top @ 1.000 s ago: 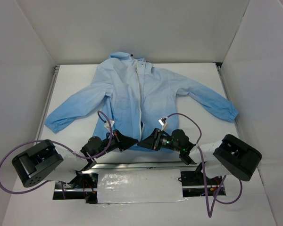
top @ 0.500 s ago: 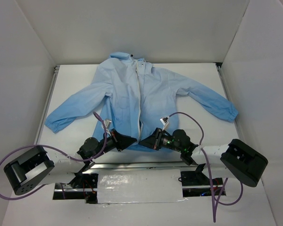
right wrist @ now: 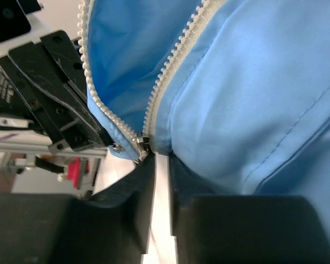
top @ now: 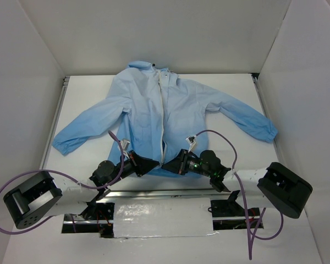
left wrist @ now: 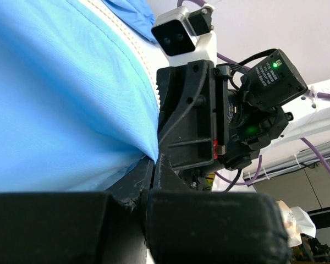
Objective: Zip up the jacket
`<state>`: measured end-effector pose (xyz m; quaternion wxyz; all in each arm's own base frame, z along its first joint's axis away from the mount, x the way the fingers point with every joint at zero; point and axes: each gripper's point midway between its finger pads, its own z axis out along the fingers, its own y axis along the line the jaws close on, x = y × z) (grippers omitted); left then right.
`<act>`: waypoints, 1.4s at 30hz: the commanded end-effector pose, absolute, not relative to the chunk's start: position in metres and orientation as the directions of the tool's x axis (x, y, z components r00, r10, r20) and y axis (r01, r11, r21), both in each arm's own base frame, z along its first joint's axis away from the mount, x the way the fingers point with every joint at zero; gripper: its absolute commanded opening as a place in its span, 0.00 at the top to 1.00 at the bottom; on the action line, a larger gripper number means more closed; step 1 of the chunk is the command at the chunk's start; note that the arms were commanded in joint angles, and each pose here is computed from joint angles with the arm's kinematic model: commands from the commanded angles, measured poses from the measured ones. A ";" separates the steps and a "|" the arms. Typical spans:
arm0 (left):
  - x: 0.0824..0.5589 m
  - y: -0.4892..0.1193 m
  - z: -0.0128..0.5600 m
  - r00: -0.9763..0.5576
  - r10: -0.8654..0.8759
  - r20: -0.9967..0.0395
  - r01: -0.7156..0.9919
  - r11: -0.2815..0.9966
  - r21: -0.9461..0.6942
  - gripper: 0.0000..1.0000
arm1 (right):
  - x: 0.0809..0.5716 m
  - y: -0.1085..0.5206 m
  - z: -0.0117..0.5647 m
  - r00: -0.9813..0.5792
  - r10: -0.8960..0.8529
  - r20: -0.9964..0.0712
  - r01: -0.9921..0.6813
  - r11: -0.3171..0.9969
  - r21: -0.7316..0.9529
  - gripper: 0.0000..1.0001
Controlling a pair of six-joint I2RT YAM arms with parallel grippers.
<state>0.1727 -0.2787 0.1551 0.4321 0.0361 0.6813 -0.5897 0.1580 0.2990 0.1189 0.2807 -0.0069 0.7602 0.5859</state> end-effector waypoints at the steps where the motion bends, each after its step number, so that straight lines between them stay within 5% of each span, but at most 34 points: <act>1: 0.157 -0.267 0.255 -0.450 -0.643 -0.620 0.770 0.073 -0.634 1.00 | 0.162 0.307 0.136 -0.811 0.312 -0.494 -0.409 0.300 0.862 0.72; 8: 0.158 -0.269 0.257 -0.451 -0.646 -0.616 0.772 0.064 -0.632 1.00 | 0.154 0.306 0.143 -0.794 0.313 -0.521 -0.455 0.262 0.851 0.55; 14: 0.156 -0.270 0.256 -0.462 -0.641 -0.613 0.772 0.050 -0.633 1.00 | 0.156 0.310 0.153 -0.785 0.313 -0.535 -0.480 0.240 0.844 0.55; 28: 0.160 -0.270 0.254 -0.455 -0.645 -0.614 0.766 0.068 -0.639 1.00 | 0.158 0.305 0.147 -0.783 0.321 -0.532 -0.459 0.278 0.844 0.75; 37: 0.161 -0.272 0.251 -0.461 -0.636 -0.618 0.760 0.077 -0.646 1.00 | 0.158 0.304 0.151 -0.778 0.322 -0.540 -0.465 0.283 0.839 1.00; 42: 0.167 -0.277 0.240 -0.486 -0.606 -0.630 0.731 0.115 -0.673 1.00 | 0.162 0.303 0.154 -0.761 0.297 -0.577 -0.480 0.341 0.808 1.00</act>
